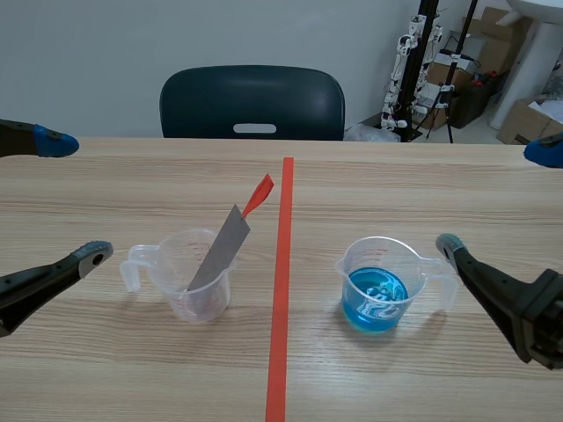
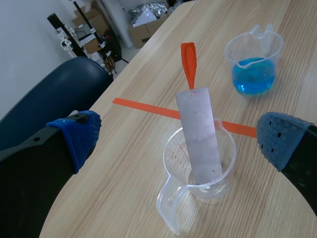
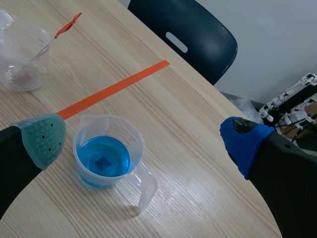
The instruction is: Do the redox reaction experiment. return to the home posture
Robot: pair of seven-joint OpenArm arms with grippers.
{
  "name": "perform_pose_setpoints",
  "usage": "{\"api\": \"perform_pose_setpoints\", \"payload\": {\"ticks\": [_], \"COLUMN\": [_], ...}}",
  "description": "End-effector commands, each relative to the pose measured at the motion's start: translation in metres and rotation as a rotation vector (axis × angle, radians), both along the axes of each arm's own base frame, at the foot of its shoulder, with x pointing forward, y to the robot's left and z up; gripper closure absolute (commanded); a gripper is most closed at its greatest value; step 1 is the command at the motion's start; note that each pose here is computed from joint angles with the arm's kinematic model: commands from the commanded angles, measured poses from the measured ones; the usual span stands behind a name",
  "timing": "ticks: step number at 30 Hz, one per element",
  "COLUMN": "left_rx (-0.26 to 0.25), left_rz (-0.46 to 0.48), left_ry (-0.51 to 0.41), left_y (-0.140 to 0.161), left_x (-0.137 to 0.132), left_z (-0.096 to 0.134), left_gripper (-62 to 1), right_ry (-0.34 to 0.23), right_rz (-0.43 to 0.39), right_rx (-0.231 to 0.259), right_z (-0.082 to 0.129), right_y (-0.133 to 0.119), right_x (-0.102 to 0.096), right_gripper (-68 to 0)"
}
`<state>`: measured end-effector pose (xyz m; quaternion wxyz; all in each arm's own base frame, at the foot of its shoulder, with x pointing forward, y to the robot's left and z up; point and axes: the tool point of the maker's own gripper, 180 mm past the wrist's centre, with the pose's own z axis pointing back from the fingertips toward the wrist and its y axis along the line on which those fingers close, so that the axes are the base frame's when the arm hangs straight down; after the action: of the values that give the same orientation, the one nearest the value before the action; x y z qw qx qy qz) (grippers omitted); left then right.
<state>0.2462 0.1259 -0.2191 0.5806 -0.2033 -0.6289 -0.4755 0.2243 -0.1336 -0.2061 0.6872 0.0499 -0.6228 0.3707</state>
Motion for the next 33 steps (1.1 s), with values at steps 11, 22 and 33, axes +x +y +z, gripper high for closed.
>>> {"api": "perform_pose_setpoints", "payload": {"ticks": [11, 22, 33], "left_rx": [-0.054, -0.02, -0.088], "left_rz": [0.026, 0.143, 0.177], "left_ry": [-0.009, -0.106, -0.135], "left_y": [-0.006, -0.011, 0.0], "left_x": [0.002, -0.009, -0.033], "left_z": [0.004, -0.018, -0.007], "left_gripper": [-62.3, -62.3, -62.3], "right_ry": [-0.038, -0.037, -0.037], "right_rz": [-0.007, -0.007, -0.006], "right_rx": [0.006, 0.005, 0.006], "right_z": [0.01, 0.01, 0.01], "right_y": [-0.002, -0.002, -0.002], "right_x": [0.005, 0.005, 0.005], "right_gripper": [-67.9, -67.9, -67.9]}}
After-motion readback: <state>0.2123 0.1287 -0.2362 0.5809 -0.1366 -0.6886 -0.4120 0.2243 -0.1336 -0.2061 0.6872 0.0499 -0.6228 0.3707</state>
